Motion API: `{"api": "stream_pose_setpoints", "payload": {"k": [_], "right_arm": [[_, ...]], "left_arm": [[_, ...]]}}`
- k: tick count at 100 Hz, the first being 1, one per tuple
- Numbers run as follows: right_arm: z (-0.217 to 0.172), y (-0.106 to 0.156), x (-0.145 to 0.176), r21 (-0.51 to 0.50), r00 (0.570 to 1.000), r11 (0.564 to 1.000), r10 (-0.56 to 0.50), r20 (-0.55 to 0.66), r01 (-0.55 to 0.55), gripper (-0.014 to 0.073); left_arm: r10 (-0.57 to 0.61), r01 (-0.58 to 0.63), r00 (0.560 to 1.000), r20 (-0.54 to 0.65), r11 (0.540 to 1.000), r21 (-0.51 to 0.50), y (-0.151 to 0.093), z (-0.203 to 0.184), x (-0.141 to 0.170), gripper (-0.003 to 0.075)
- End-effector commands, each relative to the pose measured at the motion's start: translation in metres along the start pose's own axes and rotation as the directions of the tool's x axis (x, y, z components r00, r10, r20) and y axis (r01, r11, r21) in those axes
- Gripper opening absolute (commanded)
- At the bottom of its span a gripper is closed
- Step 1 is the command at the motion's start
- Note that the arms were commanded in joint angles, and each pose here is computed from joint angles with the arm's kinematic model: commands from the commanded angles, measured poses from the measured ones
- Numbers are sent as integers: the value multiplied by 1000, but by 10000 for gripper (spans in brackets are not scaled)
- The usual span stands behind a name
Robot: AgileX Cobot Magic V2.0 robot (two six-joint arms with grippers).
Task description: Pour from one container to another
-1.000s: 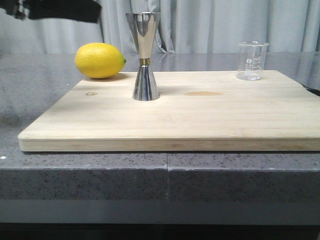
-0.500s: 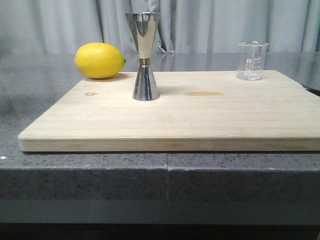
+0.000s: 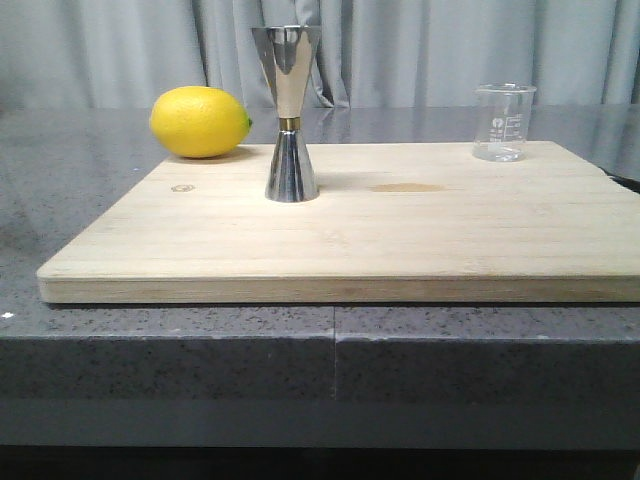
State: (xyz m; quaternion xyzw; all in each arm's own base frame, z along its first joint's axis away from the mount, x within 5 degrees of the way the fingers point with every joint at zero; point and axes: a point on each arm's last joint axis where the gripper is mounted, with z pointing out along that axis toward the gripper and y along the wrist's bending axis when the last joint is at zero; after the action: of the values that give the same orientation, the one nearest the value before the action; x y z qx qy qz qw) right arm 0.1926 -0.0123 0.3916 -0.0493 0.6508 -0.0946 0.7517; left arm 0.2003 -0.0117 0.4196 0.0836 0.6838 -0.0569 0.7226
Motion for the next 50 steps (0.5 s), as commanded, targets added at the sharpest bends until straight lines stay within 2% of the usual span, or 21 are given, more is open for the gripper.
{"api": "stream_pose_setpoints", "payload": {"k": [1,23,37,50], "right_arm": [[-12,-4,-17,19,999,1000,-11,43,10,506],[-32,-6,-14,20,996,1000,-9,-87,11,506],[-50,-6,-18,29,999,999,-17,-34,18,506],[-74,-5,-20,41,999,999,-25,47,23,506]], "left_arm": [[-42,42,998,41,999,-4,-3,-14,-5,440],[-42,42,998,-39,999,-5,-10,-37,39,440],[-50,50,996,-69,999,-5,-15,-54,62,440],[-44,44,998,-47,999,-5,-20,-71,71,440]]}}
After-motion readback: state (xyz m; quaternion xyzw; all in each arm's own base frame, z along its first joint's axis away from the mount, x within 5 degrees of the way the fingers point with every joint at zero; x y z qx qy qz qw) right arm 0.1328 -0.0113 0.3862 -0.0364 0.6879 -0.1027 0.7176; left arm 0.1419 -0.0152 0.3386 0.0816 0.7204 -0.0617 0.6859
